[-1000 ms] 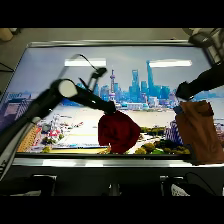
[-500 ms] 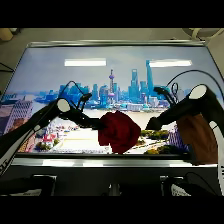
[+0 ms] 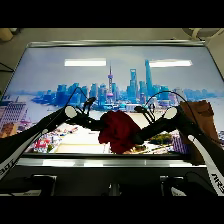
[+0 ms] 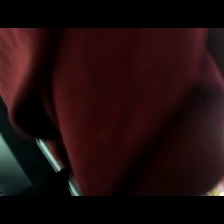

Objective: Fold the shirts.

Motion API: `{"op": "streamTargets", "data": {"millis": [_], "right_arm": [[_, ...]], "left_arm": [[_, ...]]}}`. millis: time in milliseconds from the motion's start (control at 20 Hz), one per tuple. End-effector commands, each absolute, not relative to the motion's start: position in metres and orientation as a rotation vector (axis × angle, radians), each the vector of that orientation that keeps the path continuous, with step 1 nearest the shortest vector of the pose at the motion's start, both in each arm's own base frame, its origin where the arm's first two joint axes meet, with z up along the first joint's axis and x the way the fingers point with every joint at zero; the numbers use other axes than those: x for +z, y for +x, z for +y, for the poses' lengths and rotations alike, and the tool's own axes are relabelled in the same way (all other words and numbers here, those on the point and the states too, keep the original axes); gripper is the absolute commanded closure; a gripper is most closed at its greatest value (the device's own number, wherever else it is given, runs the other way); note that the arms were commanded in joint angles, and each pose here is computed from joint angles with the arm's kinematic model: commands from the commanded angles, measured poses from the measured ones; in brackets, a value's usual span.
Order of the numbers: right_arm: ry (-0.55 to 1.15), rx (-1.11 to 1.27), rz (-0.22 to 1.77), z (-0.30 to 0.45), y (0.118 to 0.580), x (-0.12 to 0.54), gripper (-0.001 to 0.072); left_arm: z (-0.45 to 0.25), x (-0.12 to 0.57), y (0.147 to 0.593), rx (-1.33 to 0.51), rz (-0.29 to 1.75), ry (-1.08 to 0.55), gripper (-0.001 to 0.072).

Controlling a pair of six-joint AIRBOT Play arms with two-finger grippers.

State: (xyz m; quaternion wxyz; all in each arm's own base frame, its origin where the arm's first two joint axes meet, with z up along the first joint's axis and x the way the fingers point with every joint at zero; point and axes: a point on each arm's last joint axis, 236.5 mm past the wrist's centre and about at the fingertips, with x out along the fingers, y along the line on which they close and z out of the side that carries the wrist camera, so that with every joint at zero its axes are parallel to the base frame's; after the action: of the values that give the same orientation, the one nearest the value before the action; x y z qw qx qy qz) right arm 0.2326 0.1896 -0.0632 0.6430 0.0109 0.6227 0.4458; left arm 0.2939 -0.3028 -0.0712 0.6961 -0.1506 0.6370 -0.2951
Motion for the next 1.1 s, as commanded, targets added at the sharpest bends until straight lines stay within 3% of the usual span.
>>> {"op": "streamTargets", "data": {"millis": [0,100,200,350,500,650,850,1050], "right_arm": [[-0.031,1.005,1.349,0.207,0.241,-0.069,0.0679],[-0.083,0.996,1.282,0.197,0.259,-0.043,0.0691],[-0.245,0.935,1.133,0.169,0.296,0.012,0.0692],[-0.520,0.717,0.786,0.116,0.344,0.166,0.0692],[-0.624,0.547,0.346,0.103,0.318,0.349,0.0691],[-0.583,0.539,0.144,0.112,0.264,0.423,0.0691],[-0.611,0.619,0.367,0.108,0.239,0.373,0.0690],[-0.585,0.720,0.872,0.090,0.234,0.263,0.0691]], "left_arm": [[-0.305,-0.041,0.310,-0.699,1.312,-0.284,0.0684],[-0.293,-0.002,0.330,-0.711,1.176,-0.137,0.0685],[-0.273,0.067,0.357,-0.666,1.002,-0.041,0.0685],[-0.247,0.240,0.376,-0.643,0.591,-0.028,0.0685],[-0.219,0.421,0.328,-0.667,0.165,-0.089,0.0685],[-0.206,0.487,0.268,-0.723,-0.004,-0.112,0.0685],[-0.209,0.450,0.256,-0.739,0.136,-0.026,0.0684],[-0.205,0.314,0.291,-0.626,0.510,0.061,0.0684]]}}
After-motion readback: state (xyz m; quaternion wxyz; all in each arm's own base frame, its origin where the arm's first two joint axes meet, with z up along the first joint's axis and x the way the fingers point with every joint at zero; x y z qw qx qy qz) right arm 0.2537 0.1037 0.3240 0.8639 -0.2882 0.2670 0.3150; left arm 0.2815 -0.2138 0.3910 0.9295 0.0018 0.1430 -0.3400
